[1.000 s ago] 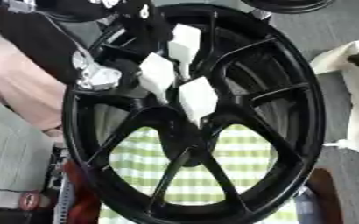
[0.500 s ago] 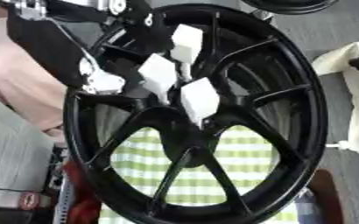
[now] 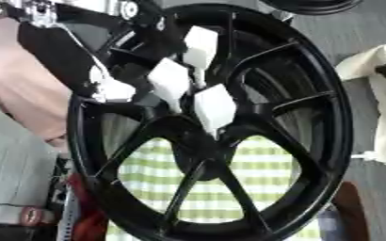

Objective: Pull the pin out of the wheel hub.

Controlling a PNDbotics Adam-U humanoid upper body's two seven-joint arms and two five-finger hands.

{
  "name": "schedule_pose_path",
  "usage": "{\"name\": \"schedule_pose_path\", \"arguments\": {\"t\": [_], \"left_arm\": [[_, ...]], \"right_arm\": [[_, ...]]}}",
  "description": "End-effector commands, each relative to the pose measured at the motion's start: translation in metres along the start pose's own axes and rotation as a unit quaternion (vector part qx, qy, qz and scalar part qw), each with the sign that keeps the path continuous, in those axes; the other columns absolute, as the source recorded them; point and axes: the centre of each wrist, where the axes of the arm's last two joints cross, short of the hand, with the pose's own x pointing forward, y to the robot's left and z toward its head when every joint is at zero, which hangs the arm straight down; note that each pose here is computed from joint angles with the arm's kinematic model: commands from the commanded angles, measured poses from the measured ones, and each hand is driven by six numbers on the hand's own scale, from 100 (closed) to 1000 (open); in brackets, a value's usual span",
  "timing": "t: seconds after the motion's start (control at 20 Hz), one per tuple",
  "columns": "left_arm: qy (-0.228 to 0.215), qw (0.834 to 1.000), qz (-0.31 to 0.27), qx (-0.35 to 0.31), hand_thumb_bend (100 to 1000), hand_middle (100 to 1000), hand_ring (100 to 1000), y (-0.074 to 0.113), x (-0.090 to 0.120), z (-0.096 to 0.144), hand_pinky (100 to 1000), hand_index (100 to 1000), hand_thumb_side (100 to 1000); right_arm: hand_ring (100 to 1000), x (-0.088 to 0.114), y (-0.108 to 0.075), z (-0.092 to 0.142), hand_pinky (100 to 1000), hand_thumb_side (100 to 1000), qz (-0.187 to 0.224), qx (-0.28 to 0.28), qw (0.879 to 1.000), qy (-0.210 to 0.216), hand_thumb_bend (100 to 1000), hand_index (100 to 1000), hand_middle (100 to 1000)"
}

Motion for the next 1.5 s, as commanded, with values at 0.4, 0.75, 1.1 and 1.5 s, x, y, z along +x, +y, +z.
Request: {"name": "schedule_pose_path", "arguments": {"t": [0.4, 0.75, 1.1, 1.5], "left_arm": [[0.008, 1.0, -0.007, -0.008, 180, 846, 839, -0.003, -0.003, -0.002, 880, 927, 400], [0.017, 1.0, -0.005, -0.003, 164, 843, 835, -0.002, -0.008, -0.002, 875, 928, 388], [0.015, 0.999, -0.036, 0.026, 155, 832, 819, 0.012, 0.004, 0.013, 861, 917, 330], [0.02, 0.998, -0.043, 0.041, 160, 852, 838, 0.02, 0.009, 0.017, 872, 919, 339]], "right_arm": [[735, 0.006, -0.001, -0.003, 909, 361, -0.001, 0.003, 1.0, -0.011, 211, 689, 576], [735, 0.006, 0.0, -0.003, 909, 362, -0.004, 0.003, 1.0, -0.012, 212, 689, 576], [735, 0.005, 0.0, -0.003, 909, 362, -0.006, 0.004, 1.0, -0.01, 211, 689, 577], [735, 0.005, 0.001, -0.003, 909, 363, -0.007, 0.007, 1.0, -0.011, 210, 689, 578]]}}
